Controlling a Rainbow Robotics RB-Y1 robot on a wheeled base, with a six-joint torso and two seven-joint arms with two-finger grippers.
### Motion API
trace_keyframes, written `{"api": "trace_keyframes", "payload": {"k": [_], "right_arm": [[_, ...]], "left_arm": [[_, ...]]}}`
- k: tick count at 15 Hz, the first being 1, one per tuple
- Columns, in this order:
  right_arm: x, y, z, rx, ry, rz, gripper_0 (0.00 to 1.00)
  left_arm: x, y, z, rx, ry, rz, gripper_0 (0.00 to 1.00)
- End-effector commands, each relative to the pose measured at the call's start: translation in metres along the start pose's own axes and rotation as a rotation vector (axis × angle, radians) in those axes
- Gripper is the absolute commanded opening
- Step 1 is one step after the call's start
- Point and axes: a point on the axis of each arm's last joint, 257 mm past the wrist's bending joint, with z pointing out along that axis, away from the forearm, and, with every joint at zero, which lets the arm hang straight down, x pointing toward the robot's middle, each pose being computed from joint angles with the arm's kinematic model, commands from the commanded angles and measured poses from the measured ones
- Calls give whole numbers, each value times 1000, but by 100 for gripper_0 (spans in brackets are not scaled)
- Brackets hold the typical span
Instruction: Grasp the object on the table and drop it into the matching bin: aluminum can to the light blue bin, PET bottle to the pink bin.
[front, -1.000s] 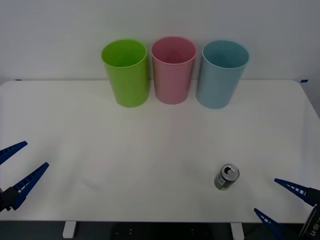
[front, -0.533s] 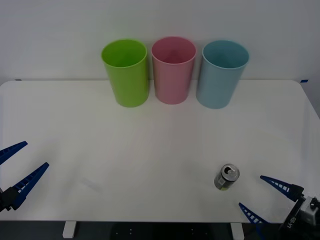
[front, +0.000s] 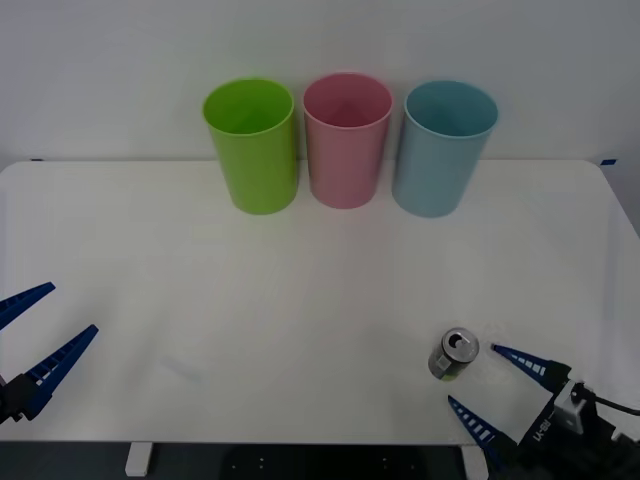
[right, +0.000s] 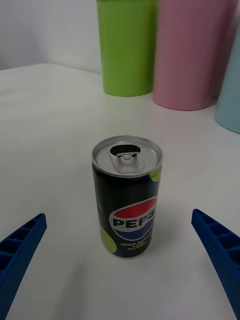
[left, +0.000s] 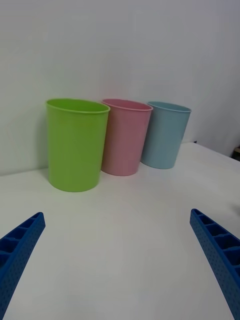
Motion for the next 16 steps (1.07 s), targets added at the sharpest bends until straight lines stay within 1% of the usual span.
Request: {"api": "trace_keyframes", "payload": {"k": [1,3,8,16], "right_arm": [[0,1,11,8,0,-1,100],[1,3,19,19,-2,6,100],[4,1,37,52,16,4,100],[4,1,58,77,27,3,100]], "left_arm": [[0,0,0,0,0,0,100],[0,0,0,0,0,0,100],[0,0,0,0,0,0,100],[0,0,0,0,0,0,100]]}}
